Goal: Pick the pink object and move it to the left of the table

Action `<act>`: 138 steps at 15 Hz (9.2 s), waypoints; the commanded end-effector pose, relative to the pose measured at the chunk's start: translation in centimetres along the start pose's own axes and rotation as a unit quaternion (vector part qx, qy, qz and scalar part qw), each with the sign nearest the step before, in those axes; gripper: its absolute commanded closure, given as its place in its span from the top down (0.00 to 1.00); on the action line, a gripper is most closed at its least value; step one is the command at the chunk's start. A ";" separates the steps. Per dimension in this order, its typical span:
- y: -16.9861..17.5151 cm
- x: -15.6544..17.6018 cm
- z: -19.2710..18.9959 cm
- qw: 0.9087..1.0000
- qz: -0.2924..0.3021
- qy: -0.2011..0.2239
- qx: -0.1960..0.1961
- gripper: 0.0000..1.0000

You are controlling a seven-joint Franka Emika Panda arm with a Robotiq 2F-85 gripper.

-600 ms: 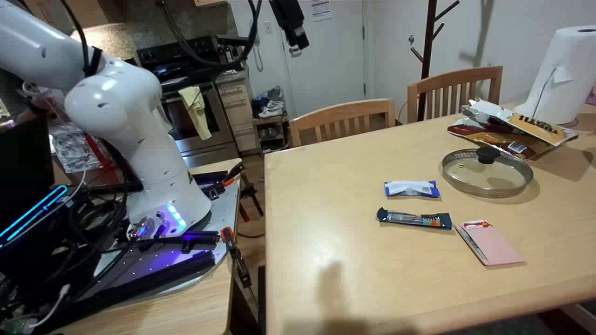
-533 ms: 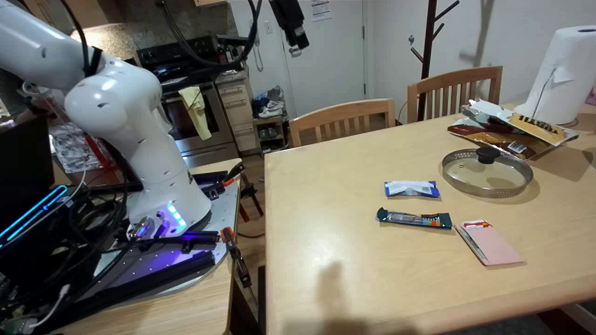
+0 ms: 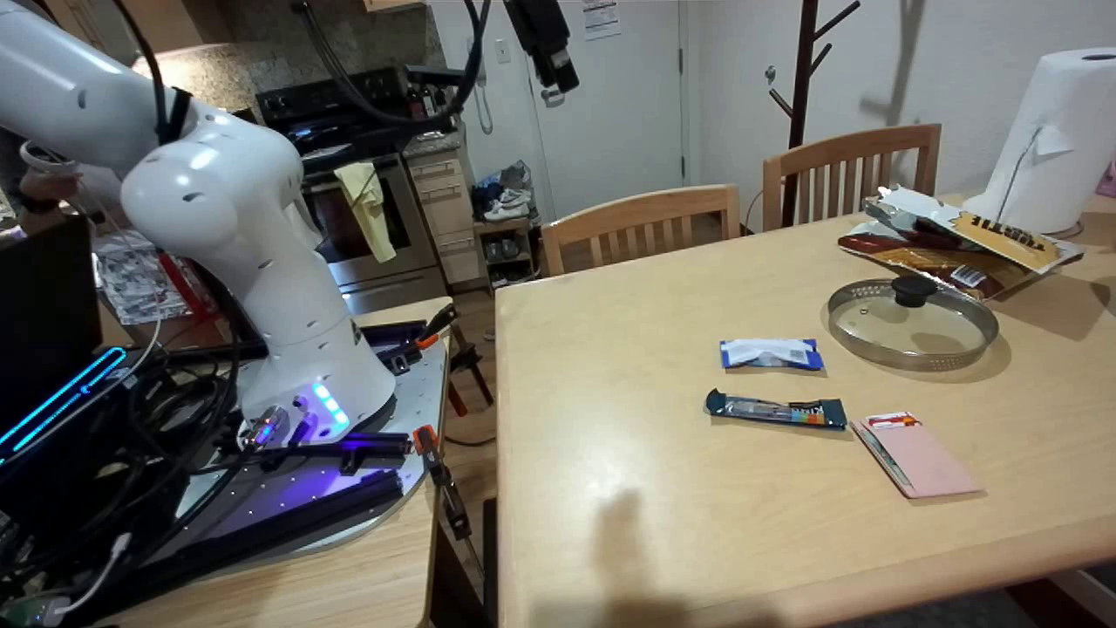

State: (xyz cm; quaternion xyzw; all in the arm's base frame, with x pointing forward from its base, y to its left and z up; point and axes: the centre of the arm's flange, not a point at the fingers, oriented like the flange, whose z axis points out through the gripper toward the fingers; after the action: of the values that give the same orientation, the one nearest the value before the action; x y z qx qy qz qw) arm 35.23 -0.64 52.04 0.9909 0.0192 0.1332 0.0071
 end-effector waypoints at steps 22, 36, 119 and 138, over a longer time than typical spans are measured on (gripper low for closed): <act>6.4 5.5 3.5 0.990 0.135 0.032 -0.004 1.00; 10.7 10.4 9.7 0.975 0.191 -0.090 0.064 1.00; 23.0 23.7 20.5 0.809 -0.560 -0.164 0.071 1.00; 23.4 23.7 19.4 0.797 -0.569 -0.184 0.085 1.00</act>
State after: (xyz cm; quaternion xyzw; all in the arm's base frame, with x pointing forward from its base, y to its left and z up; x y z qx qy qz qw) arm 64.56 -23.53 39.91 0.8039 0.5889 -0.0828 -0.0081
